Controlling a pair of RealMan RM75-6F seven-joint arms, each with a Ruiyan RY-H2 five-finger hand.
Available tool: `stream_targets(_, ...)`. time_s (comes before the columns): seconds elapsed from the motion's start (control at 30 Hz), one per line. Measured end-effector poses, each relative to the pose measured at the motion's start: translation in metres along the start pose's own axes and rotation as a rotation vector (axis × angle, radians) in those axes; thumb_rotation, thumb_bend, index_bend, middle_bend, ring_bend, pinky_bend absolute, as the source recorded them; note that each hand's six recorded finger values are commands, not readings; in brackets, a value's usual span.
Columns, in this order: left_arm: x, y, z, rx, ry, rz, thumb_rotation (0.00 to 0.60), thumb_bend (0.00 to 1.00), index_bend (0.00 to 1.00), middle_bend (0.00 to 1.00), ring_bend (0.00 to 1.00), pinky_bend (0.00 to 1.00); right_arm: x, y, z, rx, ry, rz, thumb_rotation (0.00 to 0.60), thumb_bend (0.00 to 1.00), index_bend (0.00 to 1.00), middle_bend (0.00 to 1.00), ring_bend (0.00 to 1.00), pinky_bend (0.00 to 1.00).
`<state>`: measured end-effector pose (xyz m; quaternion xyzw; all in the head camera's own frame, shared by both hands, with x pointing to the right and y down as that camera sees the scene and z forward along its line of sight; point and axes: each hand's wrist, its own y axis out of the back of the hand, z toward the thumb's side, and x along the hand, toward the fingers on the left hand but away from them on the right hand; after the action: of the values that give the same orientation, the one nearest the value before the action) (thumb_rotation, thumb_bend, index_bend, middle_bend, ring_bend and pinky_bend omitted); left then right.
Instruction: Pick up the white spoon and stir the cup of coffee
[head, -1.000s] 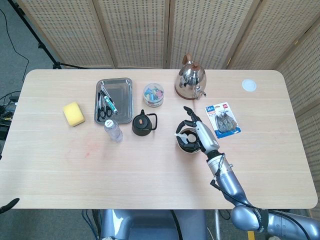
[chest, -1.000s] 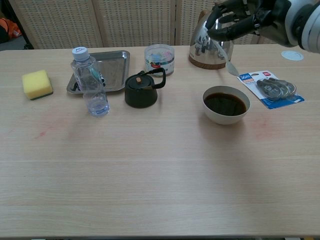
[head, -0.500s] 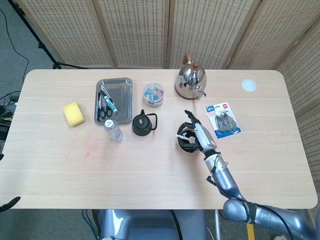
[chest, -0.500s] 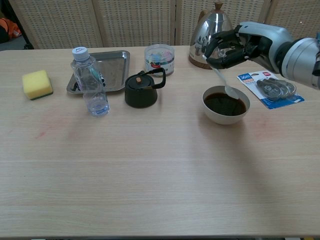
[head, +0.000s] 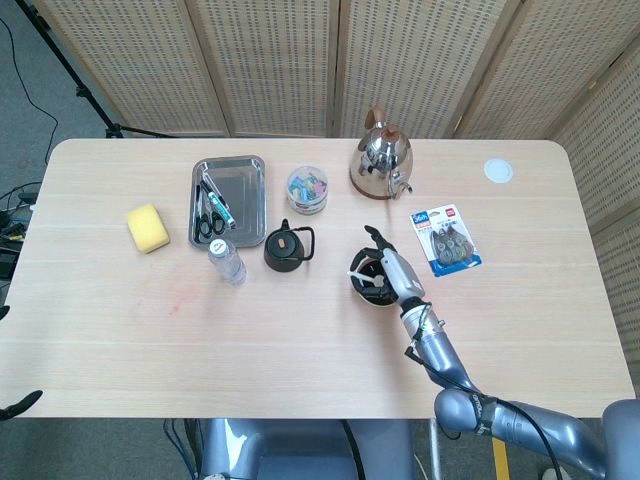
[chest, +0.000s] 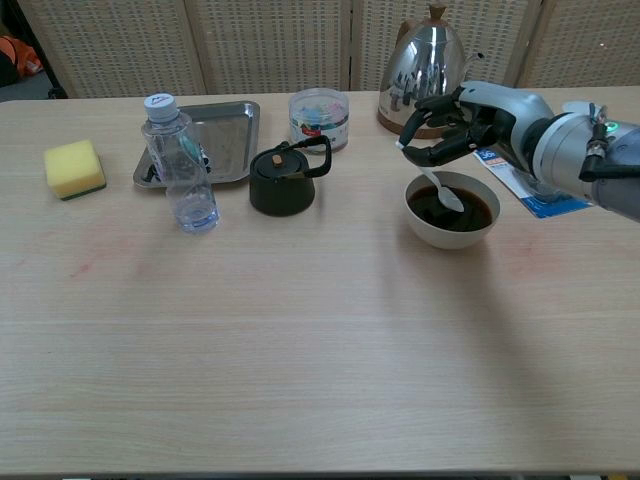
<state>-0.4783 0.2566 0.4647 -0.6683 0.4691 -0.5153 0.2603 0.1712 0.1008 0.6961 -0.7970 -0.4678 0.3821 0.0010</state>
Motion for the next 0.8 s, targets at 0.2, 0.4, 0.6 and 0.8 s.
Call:
stream_targets(0.2, 0.002, -0.002, 0.000, 0.008, 0.003, -0.010, 0.600, 0.00, 0.00, 0.00, 0.00, 0.00, -0.006, -0.002, -0.005, -0.045, -0.018, 0.023, 0.600, 0.52, 0.59, 0.00, 0.00, 0.00)
stream_targets(0.4, 0.004, -0.004, 0.000, 0.012, 0.009, -0.015, 0.600, 0.00, 0.00, 0.00, 0.00, 0.00, -0.013, -0.002, -0.005, -0.047, -0.012, 0.020, 0.600, 0.52, 0.59, 0.00, 0.00, 0.00)
stream_targets(0.6, 0.006, -0.006, -0.001, 0.016, 0.017, -0.017, 0.600, 0.00, 0.00, 0.00, 0.00, 0.00, -0.019, 0.009, -0.013, -0.046, -0.017, -0.015, 0.600, 0.52, 0.59, 0.00, 0.00, 0.00)
stream_targets(0.8, 0.006, -0.008, 0.001, 0.023, 0.015, -0.021, 0.600, 0.00, 0.00, 0.00, 0.00, 0.00, -0.015, 0.028, -0.023, -0.062, -0.024, -0.047, 0.600, 0.52, 0.59, 0.00, 0.00, 0.00)
